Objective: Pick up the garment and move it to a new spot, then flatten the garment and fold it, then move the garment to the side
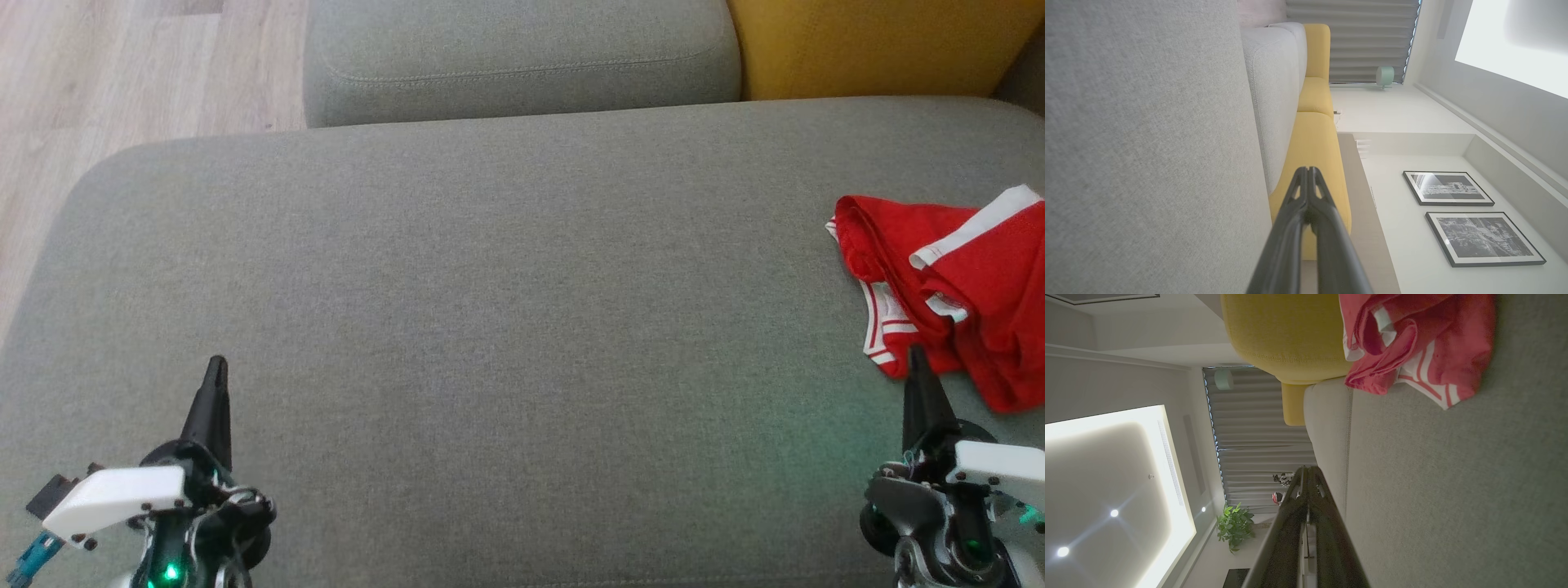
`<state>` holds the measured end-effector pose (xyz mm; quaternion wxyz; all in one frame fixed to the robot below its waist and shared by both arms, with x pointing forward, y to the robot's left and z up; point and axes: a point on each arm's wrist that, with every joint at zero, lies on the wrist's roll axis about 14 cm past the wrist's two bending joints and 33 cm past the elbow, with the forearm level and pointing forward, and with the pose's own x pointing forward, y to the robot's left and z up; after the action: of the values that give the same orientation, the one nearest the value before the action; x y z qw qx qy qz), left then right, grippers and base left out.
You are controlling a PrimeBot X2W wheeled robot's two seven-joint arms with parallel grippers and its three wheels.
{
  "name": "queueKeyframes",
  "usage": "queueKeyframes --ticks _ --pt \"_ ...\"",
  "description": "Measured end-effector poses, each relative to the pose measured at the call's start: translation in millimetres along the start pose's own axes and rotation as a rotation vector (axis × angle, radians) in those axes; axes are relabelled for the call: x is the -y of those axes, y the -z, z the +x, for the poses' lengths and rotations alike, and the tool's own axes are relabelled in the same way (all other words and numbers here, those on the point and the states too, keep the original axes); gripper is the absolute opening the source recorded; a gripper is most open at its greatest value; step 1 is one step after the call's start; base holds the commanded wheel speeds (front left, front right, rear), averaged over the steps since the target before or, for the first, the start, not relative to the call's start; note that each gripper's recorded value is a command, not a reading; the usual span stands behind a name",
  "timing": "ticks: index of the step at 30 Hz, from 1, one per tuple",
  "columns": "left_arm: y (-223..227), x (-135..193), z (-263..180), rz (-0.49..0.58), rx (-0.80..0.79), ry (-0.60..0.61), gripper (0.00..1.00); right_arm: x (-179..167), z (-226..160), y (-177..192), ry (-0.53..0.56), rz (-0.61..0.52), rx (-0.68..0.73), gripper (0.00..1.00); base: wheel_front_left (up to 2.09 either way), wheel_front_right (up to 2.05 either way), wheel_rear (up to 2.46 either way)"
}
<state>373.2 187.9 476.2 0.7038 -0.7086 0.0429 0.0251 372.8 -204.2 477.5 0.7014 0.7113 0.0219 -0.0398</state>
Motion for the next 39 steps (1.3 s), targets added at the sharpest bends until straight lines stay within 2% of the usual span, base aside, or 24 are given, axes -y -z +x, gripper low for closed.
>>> queueKeyframes --ticks 39 --pt "0.5 0.0 -0.1 -0.005 -0.005 0.000 0.00 0.0 -0.2 -1.9 0.000 0.001 0.004 0.00 0.00 0.00 0.00"
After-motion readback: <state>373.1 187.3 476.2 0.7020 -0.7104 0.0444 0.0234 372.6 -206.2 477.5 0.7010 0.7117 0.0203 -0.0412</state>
